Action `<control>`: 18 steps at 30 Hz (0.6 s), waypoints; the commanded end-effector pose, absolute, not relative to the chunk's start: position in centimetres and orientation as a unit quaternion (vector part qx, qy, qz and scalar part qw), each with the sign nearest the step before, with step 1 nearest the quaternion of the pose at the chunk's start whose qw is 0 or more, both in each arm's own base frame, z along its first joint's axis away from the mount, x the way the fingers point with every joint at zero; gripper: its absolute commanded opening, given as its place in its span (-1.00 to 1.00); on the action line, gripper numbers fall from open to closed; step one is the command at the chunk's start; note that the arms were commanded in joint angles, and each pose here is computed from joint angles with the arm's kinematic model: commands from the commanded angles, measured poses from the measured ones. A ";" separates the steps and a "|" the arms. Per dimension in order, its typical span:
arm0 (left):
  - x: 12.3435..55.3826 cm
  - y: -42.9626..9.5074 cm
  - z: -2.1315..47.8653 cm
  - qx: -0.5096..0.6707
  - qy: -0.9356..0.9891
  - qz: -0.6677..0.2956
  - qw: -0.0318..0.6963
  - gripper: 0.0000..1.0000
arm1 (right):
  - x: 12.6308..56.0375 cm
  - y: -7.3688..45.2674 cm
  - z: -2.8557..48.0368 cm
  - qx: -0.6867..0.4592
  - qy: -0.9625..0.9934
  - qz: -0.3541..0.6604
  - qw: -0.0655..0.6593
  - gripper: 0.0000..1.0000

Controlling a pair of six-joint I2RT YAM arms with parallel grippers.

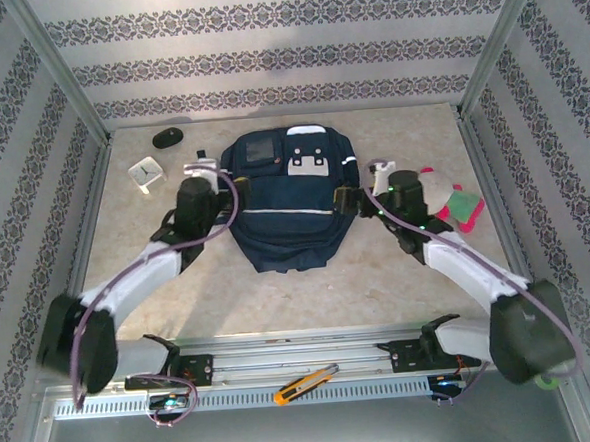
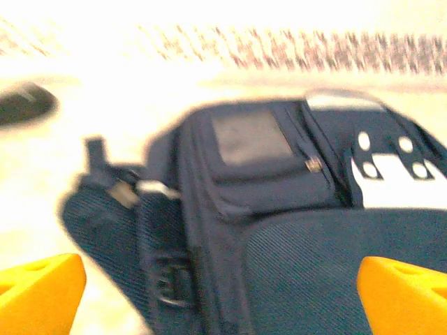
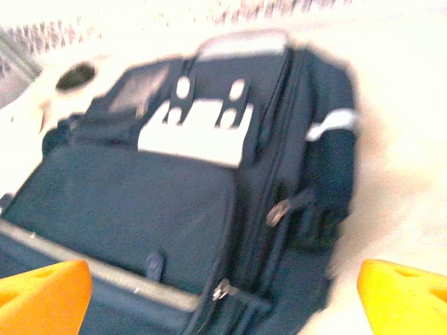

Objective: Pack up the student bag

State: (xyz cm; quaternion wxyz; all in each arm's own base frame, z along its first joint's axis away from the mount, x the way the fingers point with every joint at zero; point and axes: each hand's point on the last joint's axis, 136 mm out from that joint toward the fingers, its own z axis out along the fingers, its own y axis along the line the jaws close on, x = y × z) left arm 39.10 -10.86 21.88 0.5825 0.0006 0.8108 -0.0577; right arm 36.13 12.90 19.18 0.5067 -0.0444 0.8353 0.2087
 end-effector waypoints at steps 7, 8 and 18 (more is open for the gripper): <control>33.3 -1.9 18.8 -0.010 0.721 0.171 0.671 0.99 | 35.3 1.9 16.4 -0.002 0.831 0.036 0.555 0.96; 33.3 -1.6 17.8 -0.008 0.723 0.179 0.667 0.99 | 35.3 1.4 15.7 -0.001 0.830 0.028 0.556 0.96; 36.3 -1.6 12.7 0.002 0.731 0.195 0.653 0.99 | 36.7 2.7 13.1 -0.064 0.791 0.061 0.605 0.97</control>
